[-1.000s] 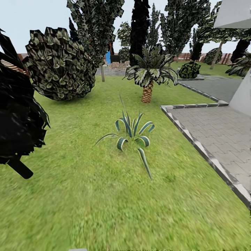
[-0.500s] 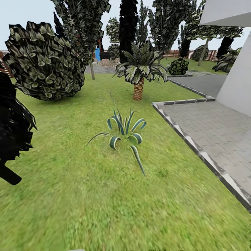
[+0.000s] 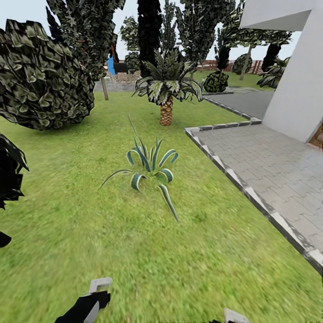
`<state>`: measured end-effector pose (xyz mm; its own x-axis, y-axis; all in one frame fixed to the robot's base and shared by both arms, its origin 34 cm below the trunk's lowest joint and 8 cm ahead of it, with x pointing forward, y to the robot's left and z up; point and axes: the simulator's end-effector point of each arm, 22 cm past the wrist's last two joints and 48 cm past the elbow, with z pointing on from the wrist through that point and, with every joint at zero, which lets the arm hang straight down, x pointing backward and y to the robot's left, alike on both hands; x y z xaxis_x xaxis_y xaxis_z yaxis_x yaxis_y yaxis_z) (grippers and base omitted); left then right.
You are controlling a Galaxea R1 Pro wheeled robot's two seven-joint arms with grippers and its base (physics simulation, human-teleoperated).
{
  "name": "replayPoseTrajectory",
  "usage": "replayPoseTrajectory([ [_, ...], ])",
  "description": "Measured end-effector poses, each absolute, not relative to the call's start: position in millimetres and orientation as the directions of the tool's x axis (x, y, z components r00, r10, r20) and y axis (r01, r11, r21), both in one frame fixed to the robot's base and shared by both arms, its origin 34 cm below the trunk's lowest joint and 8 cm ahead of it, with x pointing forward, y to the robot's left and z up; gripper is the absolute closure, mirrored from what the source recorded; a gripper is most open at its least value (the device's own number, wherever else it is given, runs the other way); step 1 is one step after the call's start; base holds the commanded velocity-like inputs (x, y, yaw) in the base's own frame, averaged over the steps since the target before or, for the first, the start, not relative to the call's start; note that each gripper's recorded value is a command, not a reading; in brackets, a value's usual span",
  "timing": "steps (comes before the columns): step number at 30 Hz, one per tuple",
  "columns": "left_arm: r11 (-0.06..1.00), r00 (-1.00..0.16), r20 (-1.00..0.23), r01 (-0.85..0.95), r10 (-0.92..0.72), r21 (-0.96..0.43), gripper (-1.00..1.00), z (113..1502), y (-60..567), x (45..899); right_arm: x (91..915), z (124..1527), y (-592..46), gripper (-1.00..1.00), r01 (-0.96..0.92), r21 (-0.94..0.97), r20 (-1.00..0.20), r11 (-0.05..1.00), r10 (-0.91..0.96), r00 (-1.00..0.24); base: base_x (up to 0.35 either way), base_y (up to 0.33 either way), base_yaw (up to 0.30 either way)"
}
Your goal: Take the three Easter eggs out of the wicker basket on the lawn in the garden, then place them on the lawn next to a single tree (choose any tree) so that all three eggs are next to the same tree and none are left in the basket.
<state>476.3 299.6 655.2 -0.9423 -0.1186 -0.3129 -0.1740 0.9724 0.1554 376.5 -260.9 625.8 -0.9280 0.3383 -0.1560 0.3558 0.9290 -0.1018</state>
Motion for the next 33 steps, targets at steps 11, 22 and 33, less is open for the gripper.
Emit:
replayPoseTrajectory([
  [11, 0.974, -0.945, -0.31, -0.163, -0.109, 0.155, -1.0, 673.2, 300.2, 527.9, 375.0, 622.6, -262.2, -1.0, 0.363, -0.106, -0.164, 0.926, 0.344, -0.924, 0.0, 0.0, -0.182],
  [22, 0.976, -0.947, -0.304, -0.156, -0.104, 0.154, -1.0, 668.9, 298.3, 528.1, 369.6, 618.8, -260.5, -1.0, 0.36, -0.109, -0.151, 0.927, 0.342, -0.928, 0.0, 0.0, -0.17],
  [33, 0.977, -0.953, -0.284, -0.151, -0.103, 0.152, -1.0, 661.8, 294.5, 521.9, 363.6, 614.8, -259.8, -1.0, 0.357, -0.114, -0.136, 0.927, 0.341, -0.93, 0.0, 0.0, -0.152],
])
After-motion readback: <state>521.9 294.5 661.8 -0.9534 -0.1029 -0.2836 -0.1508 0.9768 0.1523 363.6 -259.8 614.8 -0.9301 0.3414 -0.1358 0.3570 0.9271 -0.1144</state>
